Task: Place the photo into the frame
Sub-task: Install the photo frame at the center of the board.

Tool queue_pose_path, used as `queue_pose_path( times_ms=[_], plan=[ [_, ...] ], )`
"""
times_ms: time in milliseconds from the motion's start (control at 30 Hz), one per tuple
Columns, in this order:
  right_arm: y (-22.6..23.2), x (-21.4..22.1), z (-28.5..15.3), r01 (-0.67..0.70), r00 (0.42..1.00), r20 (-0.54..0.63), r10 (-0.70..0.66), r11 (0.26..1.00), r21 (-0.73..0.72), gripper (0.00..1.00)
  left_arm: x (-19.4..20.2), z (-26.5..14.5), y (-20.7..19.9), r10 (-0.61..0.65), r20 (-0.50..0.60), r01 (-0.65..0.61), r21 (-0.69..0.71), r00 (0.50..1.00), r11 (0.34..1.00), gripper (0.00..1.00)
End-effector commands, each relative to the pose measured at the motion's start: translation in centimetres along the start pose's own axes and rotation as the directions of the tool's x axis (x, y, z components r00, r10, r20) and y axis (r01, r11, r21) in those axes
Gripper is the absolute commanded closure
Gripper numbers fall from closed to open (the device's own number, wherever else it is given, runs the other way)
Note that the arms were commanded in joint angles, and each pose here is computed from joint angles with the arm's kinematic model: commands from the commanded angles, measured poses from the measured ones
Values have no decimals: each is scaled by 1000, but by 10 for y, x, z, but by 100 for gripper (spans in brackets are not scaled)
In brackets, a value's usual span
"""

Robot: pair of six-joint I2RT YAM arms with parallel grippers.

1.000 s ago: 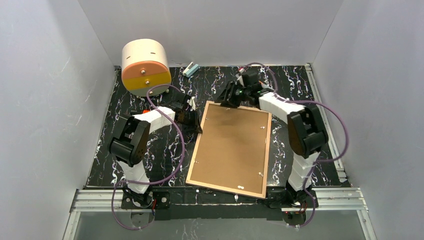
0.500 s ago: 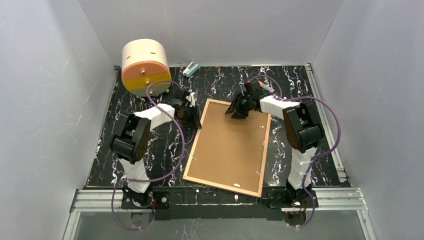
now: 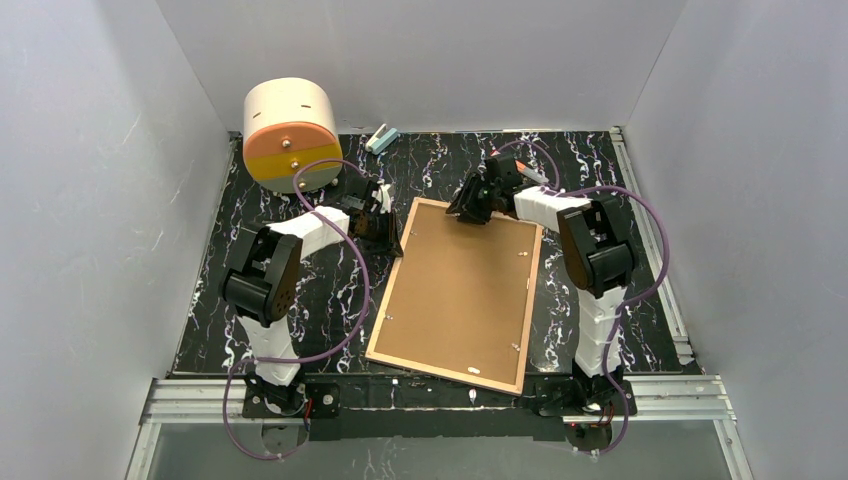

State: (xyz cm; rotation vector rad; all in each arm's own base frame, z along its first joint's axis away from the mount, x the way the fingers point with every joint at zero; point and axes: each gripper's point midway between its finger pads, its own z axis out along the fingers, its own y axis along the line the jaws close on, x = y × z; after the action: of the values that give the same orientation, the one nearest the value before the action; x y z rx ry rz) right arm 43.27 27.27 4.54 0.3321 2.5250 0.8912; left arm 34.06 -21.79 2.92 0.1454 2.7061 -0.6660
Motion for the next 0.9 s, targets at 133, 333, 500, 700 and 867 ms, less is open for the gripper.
queue_pose_path(
  times_ms=[133,333,500,700,867],
  plan=[
    [-13,-17,20,23,997,69,-27,998,56,49,18,9,20,0,-66,-4,-52,998,999,85],
    [-4,-21,27,41,997,70,-41,999,0,50,19,11,19,0,-74,-3,-40,997,999,86],
    [5,-20,31,58,996,69,-54,997,-55,51,19,12,19,-1,-76,-2,-40,997,999,86],
    [11,-19,33,80,996,57,-75,992,-102,51,20,14,20,-4,-79,0,-44,997,999,87],
    [1,-20,37,56,998,44,-53,996,-63,50,19,16,27,-3,-79,-4,-80,997,997,87]
  ],
)
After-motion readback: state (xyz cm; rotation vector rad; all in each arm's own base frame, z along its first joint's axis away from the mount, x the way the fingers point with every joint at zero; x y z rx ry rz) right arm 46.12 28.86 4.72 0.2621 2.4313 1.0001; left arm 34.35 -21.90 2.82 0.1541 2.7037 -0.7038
